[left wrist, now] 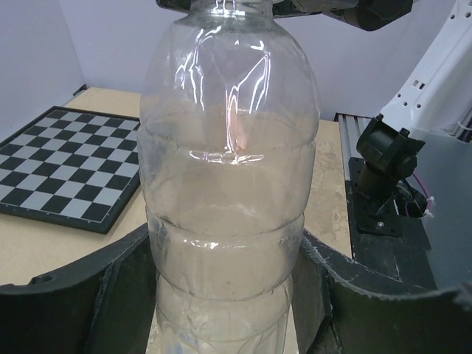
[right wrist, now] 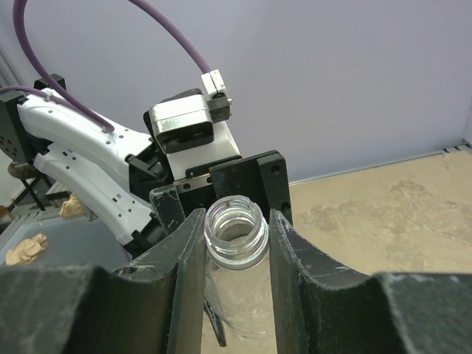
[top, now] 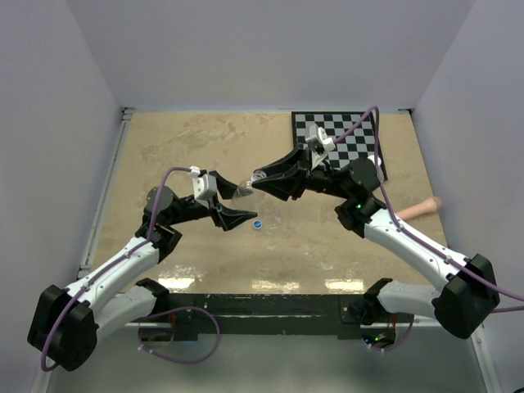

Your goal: Screw on the bottle caps

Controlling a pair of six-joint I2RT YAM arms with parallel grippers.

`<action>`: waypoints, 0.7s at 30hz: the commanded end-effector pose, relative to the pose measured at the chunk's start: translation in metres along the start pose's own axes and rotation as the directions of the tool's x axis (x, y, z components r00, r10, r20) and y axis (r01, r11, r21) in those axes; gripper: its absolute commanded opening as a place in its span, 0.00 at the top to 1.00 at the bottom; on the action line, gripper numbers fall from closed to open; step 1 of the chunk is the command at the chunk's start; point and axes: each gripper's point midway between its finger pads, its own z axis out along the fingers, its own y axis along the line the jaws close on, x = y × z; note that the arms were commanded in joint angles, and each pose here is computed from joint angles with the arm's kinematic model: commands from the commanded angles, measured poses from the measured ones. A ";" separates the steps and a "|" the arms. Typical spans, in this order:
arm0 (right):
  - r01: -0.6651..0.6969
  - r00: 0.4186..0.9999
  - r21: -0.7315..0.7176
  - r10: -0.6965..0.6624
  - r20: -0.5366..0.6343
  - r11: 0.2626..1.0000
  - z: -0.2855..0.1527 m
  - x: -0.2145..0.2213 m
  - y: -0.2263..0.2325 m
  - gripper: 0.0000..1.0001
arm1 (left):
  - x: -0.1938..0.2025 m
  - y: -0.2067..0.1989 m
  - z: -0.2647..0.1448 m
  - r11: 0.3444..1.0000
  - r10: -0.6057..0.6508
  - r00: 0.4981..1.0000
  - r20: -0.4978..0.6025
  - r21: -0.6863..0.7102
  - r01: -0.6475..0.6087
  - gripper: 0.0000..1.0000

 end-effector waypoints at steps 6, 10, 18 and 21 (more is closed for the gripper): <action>0.019 1.000 -0.059 -0.017 0.026 0.998 0.005 -0.005 0.014 1.00 | -0.009 -0.004 0.003 0.999 0.017 0.999 0.029 0.035 -0.018 0.32; 0.020 0.999 -0.059 -0.018 0.033 0.998 0.005 -0.007 0.015 1.00 | -0.008 -0.004 0.003 0.999 0.009 1.000 0.024 0.039 -0.010 0.28; 0.016 0.999 -0.066 -0.014 0.034 0.998 0.008 -0.008 0.015 1.00 | -0.008 -0.006 0.004 0.999 0.005 1.000 0.024 0.051 -0.007 0.28; 0.014 1.000 -0.061 -0.012 0.026 0.998 0.008 -0.005 0.013 1.00 | -0.009 -0.006 0.003 0.999 0.008 1.000 0.027 0.047 -0.009 0.34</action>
